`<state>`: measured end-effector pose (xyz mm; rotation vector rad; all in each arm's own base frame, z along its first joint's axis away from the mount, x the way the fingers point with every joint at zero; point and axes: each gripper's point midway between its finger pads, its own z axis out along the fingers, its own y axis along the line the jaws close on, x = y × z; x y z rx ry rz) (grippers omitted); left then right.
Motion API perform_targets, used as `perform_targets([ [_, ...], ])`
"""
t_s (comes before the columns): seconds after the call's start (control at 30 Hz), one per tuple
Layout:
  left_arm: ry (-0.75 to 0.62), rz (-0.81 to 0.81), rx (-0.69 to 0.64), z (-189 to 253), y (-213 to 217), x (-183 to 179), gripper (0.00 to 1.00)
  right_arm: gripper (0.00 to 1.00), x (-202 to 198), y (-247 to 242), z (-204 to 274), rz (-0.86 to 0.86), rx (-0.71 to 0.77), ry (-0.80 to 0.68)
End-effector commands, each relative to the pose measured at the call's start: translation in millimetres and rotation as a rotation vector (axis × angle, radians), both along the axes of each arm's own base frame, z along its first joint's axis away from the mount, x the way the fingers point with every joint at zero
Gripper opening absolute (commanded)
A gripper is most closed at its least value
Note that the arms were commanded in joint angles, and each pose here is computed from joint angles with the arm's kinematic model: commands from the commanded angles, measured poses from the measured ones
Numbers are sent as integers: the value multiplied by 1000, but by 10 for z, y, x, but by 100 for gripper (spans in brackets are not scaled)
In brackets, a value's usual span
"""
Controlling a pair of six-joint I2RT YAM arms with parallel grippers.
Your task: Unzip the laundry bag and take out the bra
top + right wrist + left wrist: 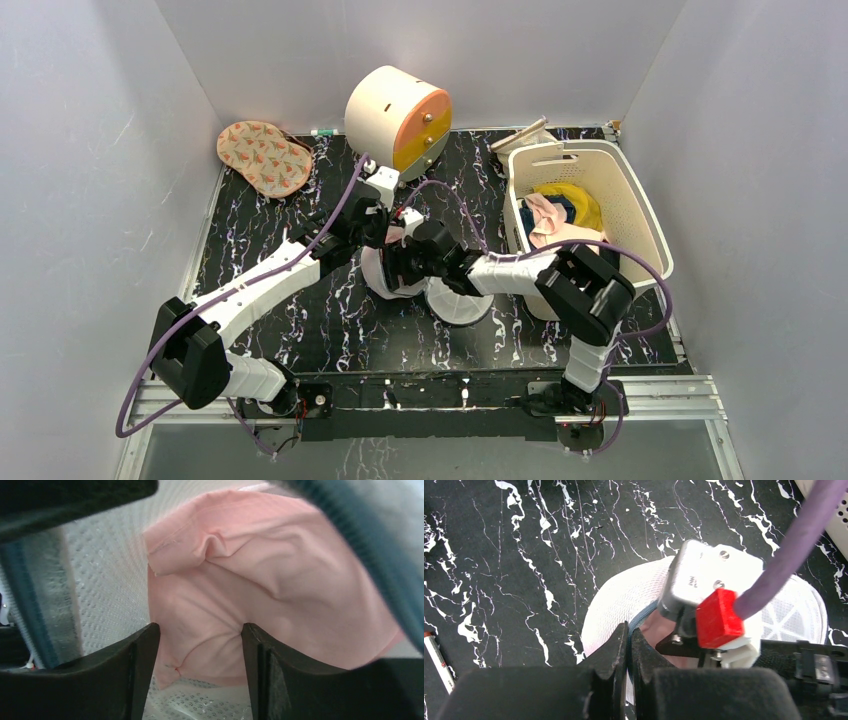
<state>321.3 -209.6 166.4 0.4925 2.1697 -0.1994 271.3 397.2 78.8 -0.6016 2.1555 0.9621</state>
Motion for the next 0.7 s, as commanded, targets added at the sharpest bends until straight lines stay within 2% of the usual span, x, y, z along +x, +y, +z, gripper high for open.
perform_targets([
  [0.0,-17,-7,-40,108,-42,11,0,63,120,152,90,-3,11,-65],
  [0.17,-13,-4,-34,91,-30,10,0,65,174,36,-178,-85,-92,-51],
  [0.27,-18,0,-33,101,-23,16,0,60,199,-66,-285,-134,-150,-53],
  [0.4,-16,1,-31,91,-20,15,0,36,224,-112,-178,-159,-142,-77],
  [0.63,-15,10,-22,77,0,19,0,2,224,-58,352,-158,-35,-127],
  [0.67,-16,11,-23,82,3,19,0,0,224,-62,427,-161,-22,-135],
])
